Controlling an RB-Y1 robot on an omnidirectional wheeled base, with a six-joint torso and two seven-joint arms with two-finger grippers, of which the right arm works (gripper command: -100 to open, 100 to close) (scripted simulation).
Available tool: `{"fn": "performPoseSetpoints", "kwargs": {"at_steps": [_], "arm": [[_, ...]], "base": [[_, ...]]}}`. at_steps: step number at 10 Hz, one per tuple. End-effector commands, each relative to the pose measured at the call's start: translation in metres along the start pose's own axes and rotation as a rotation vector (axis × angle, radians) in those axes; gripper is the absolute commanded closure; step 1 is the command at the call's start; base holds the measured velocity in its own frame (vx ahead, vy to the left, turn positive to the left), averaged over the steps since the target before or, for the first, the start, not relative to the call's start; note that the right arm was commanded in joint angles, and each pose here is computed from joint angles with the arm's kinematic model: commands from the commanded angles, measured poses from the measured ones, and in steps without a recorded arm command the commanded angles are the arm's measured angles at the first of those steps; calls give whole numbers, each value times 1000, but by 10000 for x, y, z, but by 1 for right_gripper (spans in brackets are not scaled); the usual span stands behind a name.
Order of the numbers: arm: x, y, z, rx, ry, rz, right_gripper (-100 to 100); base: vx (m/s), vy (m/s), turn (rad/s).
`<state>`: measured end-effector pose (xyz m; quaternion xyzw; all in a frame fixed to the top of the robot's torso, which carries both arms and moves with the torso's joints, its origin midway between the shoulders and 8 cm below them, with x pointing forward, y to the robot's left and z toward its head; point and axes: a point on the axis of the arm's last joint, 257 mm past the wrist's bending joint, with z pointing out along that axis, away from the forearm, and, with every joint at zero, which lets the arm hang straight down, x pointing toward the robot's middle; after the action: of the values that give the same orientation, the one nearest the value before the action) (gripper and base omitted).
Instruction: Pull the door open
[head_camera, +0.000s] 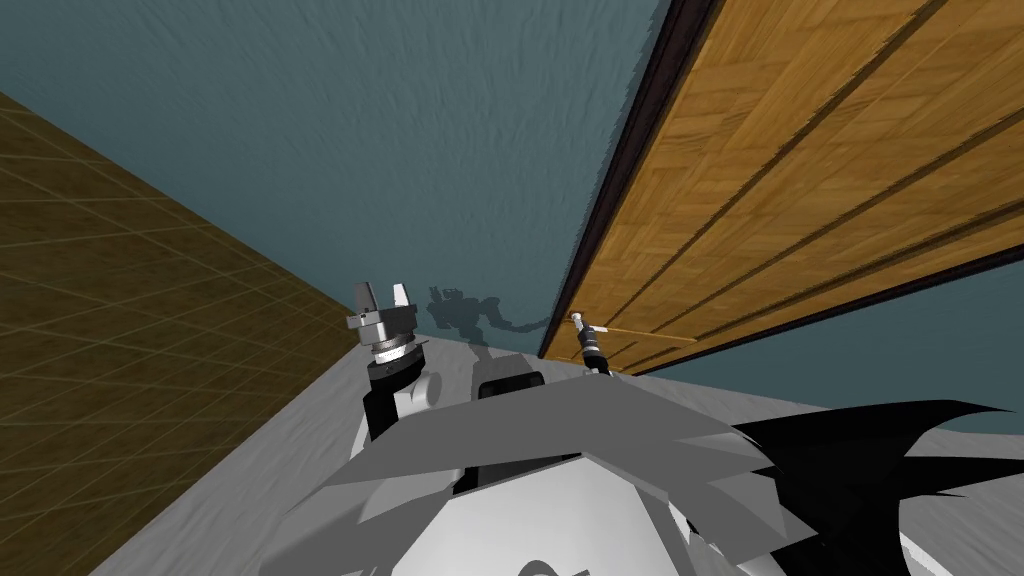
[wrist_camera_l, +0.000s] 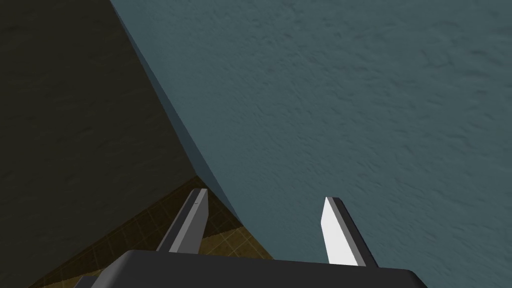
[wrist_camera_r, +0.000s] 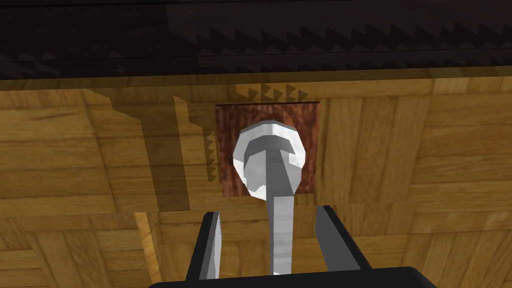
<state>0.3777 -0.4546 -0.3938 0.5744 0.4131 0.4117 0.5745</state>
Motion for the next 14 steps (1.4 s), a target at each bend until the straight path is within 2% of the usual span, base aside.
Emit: {"fn": "performPoseSetpoints", "kwargs": {"at_steps": [1, 5, 14], "arm": [[2, -5, -3, 2, 0, -1, 100], [2, -5, -3, 2, 0, -1, 100], [51, 13, -189, -1, 121, 2, 100]], "base": [[-29, 7, -6], [-13, 3, 2], [-218, -33, 126]]}}
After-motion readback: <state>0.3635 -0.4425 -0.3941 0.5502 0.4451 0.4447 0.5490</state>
